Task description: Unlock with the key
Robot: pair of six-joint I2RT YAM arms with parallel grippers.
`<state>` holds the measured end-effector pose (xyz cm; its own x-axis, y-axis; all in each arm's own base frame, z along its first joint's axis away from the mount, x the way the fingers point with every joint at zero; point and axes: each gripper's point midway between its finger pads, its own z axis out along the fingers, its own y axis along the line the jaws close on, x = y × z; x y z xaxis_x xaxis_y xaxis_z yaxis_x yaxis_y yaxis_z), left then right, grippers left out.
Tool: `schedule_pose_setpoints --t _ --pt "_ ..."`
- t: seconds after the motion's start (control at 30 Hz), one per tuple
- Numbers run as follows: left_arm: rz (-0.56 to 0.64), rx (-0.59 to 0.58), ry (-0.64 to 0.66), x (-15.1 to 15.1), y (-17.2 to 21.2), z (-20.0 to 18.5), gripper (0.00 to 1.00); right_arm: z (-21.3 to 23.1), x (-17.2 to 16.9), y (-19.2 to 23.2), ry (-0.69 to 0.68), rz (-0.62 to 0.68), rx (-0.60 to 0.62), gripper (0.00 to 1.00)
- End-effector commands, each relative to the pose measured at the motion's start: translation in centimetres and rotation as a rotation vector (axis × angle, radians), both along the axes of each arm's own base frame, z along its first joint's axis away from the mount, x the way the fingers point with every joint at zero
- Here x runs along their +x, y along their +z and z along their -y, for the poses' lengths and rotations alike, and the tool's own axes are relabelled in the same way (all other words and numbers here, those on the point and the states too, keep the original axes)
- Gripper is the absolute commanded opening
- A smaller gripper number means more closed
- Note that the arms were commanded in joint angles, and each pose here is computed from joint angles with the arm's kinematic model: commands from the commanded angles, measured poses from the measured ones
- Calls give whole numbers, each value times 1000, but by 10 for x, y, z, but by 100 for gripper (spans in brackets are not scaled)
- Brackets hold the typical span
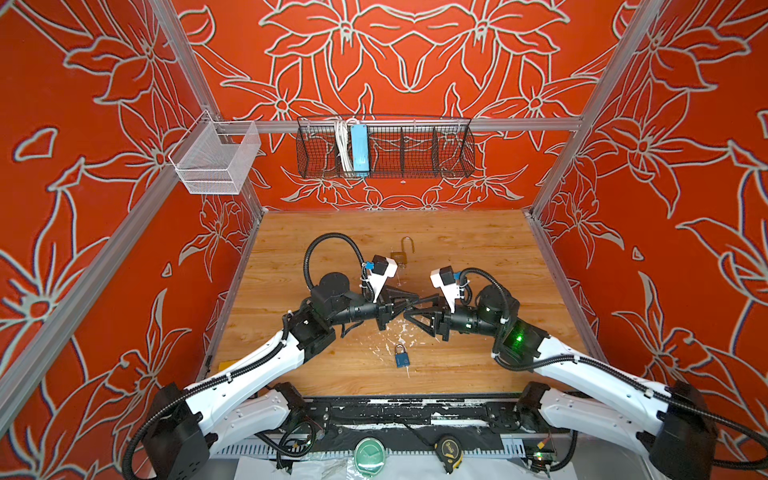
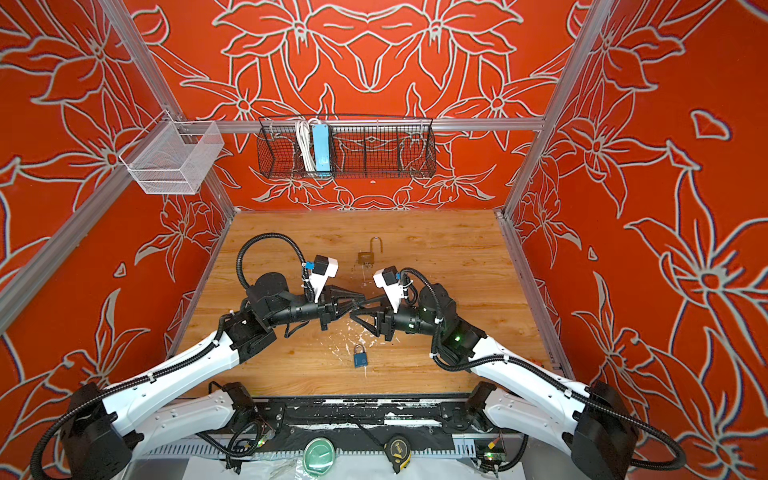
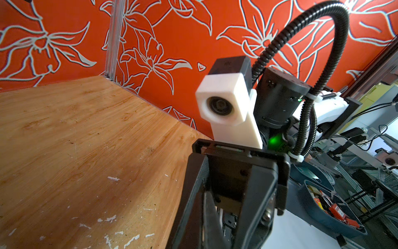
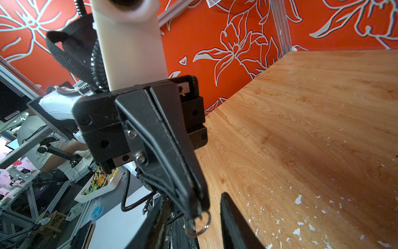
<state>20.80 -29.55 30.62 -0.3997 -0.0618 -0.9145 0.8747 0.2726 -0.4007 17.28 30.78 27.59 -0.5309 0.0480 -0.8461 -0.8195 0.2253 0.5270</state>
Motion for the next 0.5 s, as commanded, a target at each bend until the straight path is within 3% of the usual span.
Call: schedule_pose_setpoints --t 0.0,0.47 --pt "43 -35 -15 -1 17 1 0 -3 -7 20 36 37 40 36" --pt "48 -32 -18 -3 17 1 0 6 -6 15 -12 32 23 18"
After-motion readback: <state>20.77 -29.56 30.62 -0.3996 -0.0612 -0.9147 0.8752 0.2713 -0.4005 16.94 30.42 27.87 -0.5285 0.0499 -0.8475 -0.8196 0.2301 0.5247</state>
